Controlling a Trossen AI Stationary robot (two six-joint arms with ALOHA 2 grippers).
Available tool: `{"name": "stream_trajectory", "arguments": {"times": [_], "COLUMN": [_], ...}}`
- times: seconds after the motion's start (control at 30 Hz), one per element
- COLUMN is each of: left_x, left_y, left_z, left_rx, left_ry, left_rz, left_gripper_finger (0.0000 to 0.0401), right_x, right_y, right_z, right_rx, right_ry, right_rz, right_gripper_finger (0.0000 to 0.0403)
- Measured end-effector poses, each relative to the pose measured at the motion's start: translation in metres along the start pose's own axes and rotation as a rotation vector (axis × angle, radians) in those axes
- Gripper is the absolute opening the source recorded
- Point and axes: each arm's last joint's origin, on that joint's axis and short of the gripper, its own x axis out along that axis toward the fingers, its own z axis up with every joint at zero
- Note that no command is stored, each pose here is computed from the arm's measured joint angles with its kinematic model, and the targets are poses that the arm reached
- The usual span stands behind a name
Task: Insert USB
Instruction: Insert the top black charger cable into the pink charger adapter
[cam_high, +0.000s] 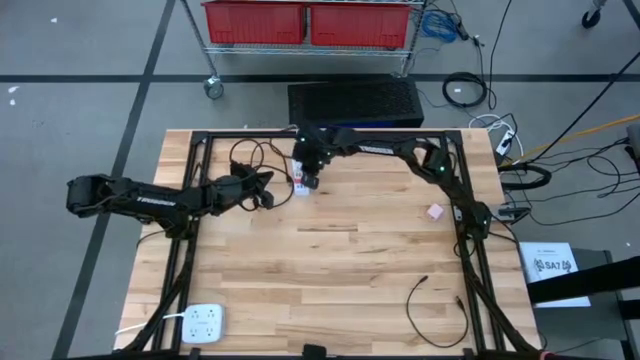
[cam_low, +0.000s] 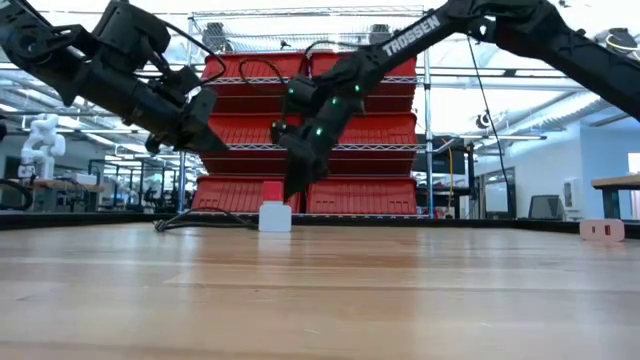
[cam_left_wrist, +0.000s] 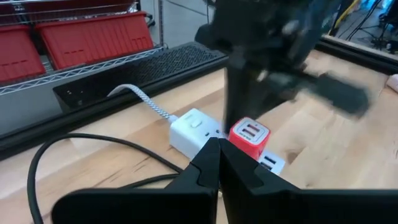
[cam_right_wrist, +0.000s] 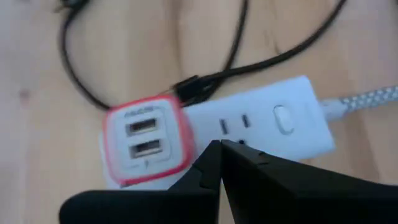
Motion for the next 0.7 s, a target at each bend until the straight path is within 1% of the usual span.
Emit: {"name": "stream_trajectory", "arguments": {"times": [0.13,0.2,0.3,0.37,0.4,0.47,0.5,0.63,0.7], "left_x": [0.000,0.000,0.000,0.000,0.000,0.000,0.000,0.000,0.000], "left_y": [0.000,0.000,0.000,0.000,0.000,0.000,0.001,0.001,0.001], "left_z": [-0.001,-0.001,-0.001,-0.001,-0.001,-0.002,-0.002,-0.004,-0.004], "left_rx": [0.007,0.009,0.010,0.010,0.011,0.011,0.013,0.019,0.014], "left_ry": [0.012,0.012,0.013,0.012,0.013,0.015,0.020,0.040,0.042], "left_rz": [0.004,0.004,0.003,0.003,0.003,0.004,0.005,0.011,0.011], "left_gripper_finger": [0.0011,0.0011,0.0011,0.0011,0.0011,0.0011,0.0011,0.0011,0.0011], "right_x": [-0.002,-0.005,-0.008,-0.005,-0.003,-0.005,-0.008,-0.029,-0.032], "right_y": [0.018,0.029,0.050,0.064,0.068,0.070,0.069,0.044,0.030], "right_z": [-0.007,-0.007,-0.009,-0.013,-0.012,-0.007,-0.003,0.015,0.020], "right_rx": [-0.029,-0.059,-0.102,-0.123,-0.136,-0.150,-0.145,-0.056,-0.026], "right_ry": [0.114,0.134,0.181,0.231,0.228,0.189,0.158,-0.008,-0.072], "right_rz": [0.056,0.077,0.153,0.171,0.167,0.125,0.085,-0.059,-0.125], "right_gripper_finger": [0.0000,0.0000,0.0000,0.0000,0.0000,0.0000,0.0000,0.0000,0.0000]}}
